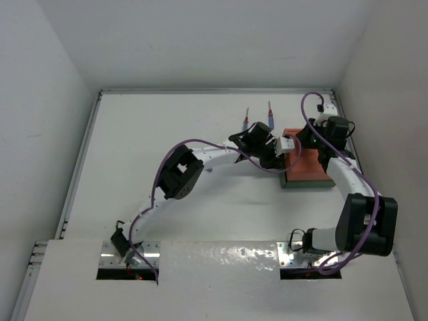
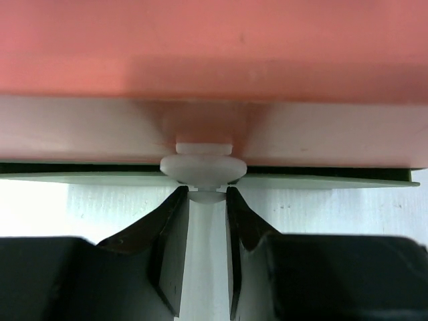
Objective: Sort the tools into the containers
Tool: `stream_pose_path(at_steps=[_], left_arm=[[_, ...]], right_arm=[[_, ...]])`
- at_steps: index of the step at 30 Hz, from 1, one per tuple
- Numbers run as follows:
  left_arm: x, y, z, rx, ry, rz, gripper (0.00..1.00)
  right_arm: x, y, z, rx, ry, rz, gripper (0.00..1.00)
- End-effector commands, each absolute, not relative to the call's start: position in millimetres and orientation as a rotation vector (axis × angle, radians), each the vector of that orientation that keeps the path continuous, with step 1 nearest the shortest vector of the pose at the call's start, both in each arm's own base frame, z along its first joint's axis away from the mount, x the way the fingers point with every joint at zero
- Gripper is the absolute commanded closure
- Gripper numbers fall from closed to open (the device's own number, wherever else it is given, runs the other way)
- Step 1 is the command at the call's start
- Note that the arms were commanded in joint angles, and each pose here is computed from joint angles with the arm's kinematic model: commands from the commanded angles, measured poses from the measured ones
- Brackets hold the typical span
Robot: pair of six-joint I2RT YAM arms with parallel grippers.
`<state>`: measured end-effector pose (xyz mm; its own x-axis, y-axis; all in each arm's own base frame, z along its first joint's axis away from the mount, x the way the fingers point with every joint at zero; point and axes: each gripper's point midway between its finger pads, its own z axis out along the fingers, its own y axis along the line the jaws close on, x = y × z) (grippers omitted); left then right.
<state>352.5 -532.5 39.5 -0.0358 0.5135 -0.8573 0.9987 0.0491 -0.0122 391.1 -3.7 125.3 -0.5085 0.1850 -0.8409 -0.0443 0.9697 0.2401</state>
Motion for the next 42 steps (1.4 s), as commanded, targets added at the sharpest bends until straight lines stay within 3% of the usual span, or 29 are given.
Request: stream_pose_path(at_steps=[1, 10, 24, 25, 26, 27, 30, 32, 37, 38, 42], left_arm=[[365.6, -507.6, 54.6, 1.535, 1.689, -0.813, 1.00], [375.1, -451.6, 68.3, 1.506, 1.731, -0.743, 1.00], [369.3, -421.9, 67.4, 1.494, 1.730, -0.712, 1.00], [367.4, -422.7, 69.2, 1.492, 1.725, -0.726, 0.98], [364.4, -424.5, 73.2, 1.490, 1.717, -0.746, 0.84], [361.9, -428.1, 78.8, 1.483, 1.703, -0.779, 0.58], [363.8, -436.1, 105.8, 1.417, 1.699, -0.831, 0.36], [370.3, -441.5, 135.1, 1.366, 1.685, -0.836, 0.30], [410.6, -414.0, 199.8, 1.080, 1.815, -0.712, 0.27], [435.7, -394.0, 216.3, 0.955, 1.851, -0.588, 0.27], [462.5, -298.2, 225.8, 0.536, 2.094, -0.313, 0.31]], right_arm=[[310.6, -0.7, 34.8, 0.226, 2.513, 0.285, 0.86], [315.7, -3.4, 44.7, 0.261, 2.490, 0.300, 0.86], [314.3, -5.9, 55.3, 0.243, 2.487, 0.277, 0.86], [315.6, -5.6, 55.4, 0.241, 2.485, 0.280, 0.86], [316.0, -4.6, 55.3, 0.241, 2.486, 0.289, 0.86], [318.3, -4.4, 57.4, 0.240, 2.481, 0.290, 0.86], [321.6, -5.8, 62.3, 0.222, 2.480, 0.284, 0.85], [324.1, -7.9, 66.9, 0.202, 2.476, 0.268, 0.85], [331.5, -9.1, 79.2, 0.175, 2.460, 0.264, 0.85], [332.5, -9.3, 81.1, 0.173, 2.455, 0.263, 0.85], [333.2, -8.5, 83.3, 0.170, 2.443, 0.264, 0.83]])
